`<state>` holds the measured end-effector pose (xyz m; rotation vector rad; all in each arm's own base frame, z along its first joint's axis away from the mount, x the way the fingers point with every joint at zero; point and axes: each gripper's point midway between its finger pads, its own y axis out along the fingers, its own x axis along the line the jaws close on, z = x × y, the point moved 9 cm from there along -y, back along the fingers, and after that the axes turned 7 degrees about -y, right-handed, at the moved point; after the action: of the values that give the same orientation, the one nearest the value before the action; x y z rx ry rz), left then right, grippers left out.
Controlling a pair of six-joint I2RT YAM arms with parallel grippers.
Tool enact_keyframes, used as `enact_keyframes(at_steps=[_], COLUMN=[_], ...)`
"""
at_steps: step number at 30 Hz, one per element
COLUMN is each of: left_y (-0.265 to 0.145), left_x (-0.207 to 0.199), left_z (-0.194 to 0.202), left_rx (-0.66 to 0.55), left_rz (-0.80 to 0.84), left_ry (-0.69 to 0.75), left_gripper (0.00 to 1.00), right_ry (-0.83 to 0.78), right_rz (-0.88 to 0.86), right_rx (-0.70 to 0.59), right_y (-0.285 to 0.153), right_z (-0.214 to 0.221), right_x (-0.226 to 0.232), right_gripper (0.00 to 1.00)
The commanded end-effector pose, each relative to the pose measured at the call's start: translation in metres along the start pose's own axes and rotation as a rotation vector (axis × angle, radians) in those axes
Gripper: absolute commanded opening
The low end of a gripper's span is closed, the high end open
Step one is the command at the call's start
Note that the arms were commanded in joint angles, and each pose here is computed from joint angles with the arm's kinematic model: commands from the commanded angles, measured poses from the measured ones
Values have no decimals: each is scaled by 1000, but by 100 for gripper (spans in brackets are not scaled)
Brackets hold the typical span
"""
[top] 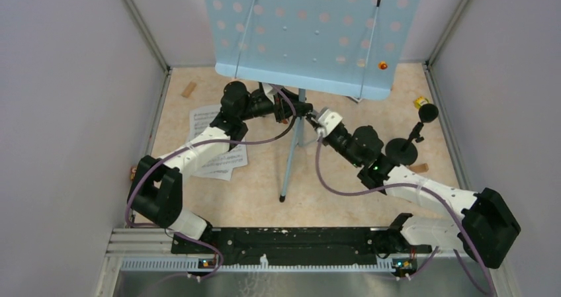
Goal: Pack up the instrument practice props
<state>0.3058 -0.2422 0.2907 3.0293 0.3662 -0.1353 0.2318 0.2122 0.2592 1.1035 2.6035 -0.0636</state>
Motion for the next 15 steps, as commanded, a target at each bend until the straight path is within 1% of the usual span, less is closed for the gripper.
enact_keyframes(at_steps=[1, 3, 4, 5, 7, 8, 9, 12, 13, 15], left_y=[6, 7, 7, 7, 6, 6, 6, 6, 6, 6], left_x=[-3, -3, -3, -3, -3, -3, -3, -2, -2, -2], left_z=[24, 24, 24, 23, 23, 23, 23, 24, 24, 23], left_rx=[83, 83, 83, 82, 82, 81, 80, 82, 82, 82], left_rz=[27, 27, 29, 29, 27, 27, 24, 22, 23, 25], left_ry=[-57, -59, -59, -58, -56, -53, -52, -57, -58, -60], left_gripper=[0, 0, 0, 0, 0, 0, 0, 0, 0, 1], right_ry=[-863, -1149, -1250, -1330, -1385, -1367, -1328, -1170, -1102, -953], right_rz=[-421, -426, -399, -359, -270, -216, -151, 3, 45, 105], right_rx=[32, 104, 137, 166, 197, 190, 157, 47, 16, -39], right_y=[-8, -14, -15, -17, -19, -19, -20, -27, -30, -38], right_z=[20, 34, 38, 42, 43, 39, 31, 7, 0, -12], right_x=[43, 46, 45, 42, 37, 35, 33, 26, 23, 19], right_gripper=[0, 0, 0, 0, 0, 2, 6, 22, 28, 46])
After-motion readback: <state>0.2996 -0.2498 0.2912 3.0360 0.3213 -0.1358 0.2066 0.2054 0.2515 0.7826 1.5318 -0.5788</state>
